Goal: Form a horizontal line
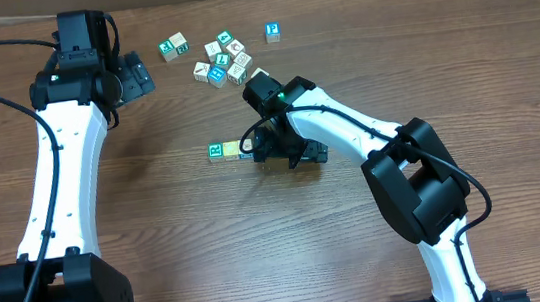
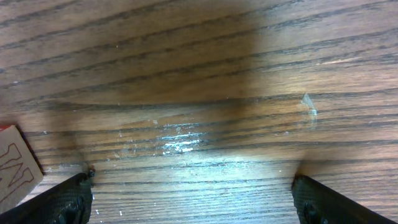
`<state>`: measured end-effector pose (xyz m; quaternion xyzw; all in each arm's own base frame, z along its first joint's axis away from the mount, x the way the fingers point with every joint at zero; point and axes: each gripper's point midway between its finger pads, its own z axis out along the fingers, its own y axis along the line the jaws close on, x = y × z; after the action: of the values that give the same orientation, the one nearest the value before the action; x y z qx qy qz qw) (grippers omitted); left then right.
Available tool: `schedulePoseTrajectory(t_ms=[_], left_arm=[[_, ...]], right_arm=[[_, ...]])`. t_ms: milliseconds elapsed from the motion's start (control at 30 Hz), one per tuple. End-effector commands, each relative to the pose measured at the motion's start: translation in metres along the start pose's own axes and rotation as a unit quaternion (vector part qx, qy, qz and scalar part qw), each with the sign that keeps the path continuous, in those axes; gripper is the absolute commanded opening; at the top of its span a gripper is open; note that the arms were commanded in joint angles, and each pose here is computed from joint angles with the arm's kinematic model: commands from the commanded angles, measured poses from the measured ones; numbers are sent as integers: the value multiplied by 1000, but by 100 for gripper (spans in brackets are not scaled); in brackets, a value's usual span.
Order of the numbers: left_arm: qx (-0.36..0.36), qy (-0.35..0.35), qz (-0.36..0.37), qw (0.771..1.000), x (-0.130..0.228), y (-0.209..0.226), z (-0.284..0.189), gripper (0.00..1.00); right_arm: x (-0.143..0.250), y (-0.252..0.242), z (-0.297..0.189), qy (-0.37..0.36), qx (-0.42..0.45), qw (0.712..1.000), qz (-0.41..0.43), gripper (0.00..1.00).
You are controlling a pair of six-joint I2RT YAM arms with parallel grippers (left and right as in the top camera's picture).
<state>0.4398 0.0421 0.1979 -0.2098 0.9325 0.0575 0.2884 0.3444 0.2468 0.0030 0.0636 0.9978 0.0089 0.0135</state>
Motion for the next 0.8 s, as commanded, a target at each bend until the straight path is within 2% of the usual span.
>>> schedulePoseTrajectory(t_ms=[0, 767], left_arm=[[-7, -3, 3, 1000, -1, 2, 0, 100], [-7, -3, 3, 1000, -1, 2, 0, 100]], right_arm=[[-3, 0, -4, -7, -6, 1000, 4, 100], [-5, 2, -4, -11, -9, 1000, 4, 100]])
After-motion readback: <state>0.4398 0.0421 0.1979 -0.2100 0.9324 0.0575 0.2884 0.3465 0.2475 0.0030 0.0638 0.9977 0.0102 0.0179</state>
